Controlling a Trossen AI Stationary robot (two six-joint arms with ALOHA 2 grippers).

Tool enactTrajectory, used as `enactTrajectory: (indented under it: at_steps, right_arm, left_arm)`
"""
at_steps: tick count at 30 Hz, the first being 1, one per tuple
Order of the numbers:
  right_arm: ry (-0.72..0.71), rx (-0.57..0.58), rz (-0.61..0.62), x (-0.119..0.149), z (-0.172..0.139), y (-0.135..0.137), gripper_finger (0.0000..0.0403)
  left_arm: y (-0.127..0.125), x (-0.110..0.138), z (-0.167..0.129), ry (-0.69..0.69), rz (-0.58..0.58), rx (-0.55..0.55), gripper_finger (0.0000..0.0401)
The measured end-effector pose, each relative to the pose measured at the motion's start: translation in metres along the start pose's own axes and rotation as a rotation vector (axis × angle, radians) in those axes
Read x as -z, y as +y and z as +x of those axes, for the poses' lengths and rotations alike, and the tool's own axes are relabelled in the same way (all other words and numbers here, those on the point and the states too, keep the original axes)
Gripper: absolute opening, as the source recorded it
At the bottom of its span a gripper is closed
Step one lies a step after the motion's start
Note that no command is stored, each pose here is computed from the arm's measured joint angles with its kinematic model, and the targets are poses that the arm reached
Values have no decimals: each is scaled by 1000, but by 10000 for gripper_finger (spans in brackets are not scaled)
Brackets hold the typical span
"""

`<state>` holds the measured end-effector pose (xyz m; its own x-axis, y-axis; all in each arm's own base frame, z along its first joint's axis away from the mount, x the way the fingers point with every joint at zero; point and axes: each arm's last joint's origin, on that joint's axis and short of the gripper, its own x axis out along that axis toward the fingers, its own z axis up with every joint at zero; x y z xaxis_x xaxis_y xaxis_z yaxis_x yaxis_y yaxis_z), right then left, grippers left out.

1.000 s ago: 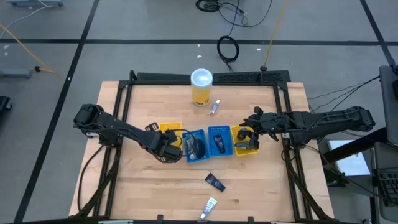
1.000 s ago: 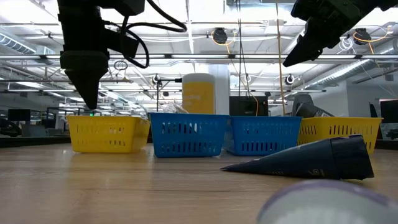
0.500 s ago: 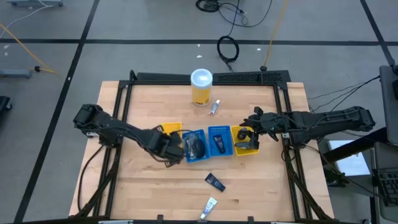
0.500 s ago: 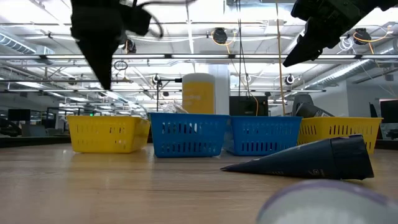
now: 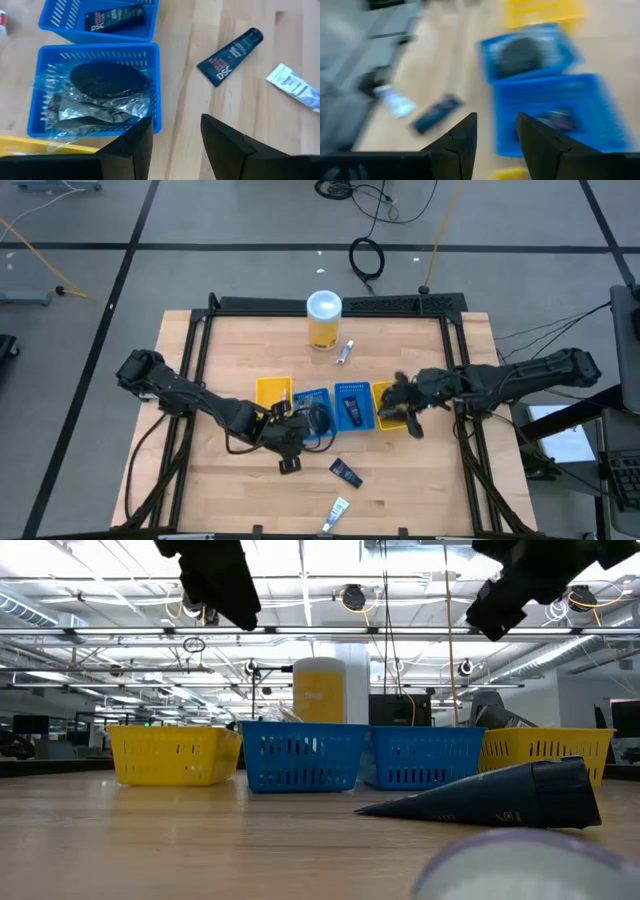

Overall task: Pick & Place Travel size toiletries
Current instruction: Put the blue shave cream into the right blue bin

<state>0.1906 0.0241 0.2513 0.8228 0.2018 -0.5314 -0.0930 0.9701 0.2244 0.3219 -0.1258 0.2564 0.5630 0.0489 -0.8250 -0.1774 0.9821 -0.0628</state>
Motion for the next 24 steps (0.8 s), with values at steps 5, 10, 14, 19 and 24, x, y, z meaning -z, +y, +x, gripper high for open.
enactTrajectory:
  at_steps: [5,10,14,19,24]
  right_arm:
    - [-15,-166,-10,11,21,18,130]
    - [-22,-277,-23,15,43,47,130]
    - [50,-254,-34,31,61,64,130]
    - [78,-219,31,46,78,81,130]
    - [121,-205,60,55,96,101,130]
  left_arm:
    - [1,0,0,-15,2,-33,163]
    - [2,-1,0,-38,1,-73,161]
    - [2,-1,0,-40,6,-76,161]
    - [2,-1,0,-39,15,-76,161]
    - [3,-1,0,-51,18,-96,161]
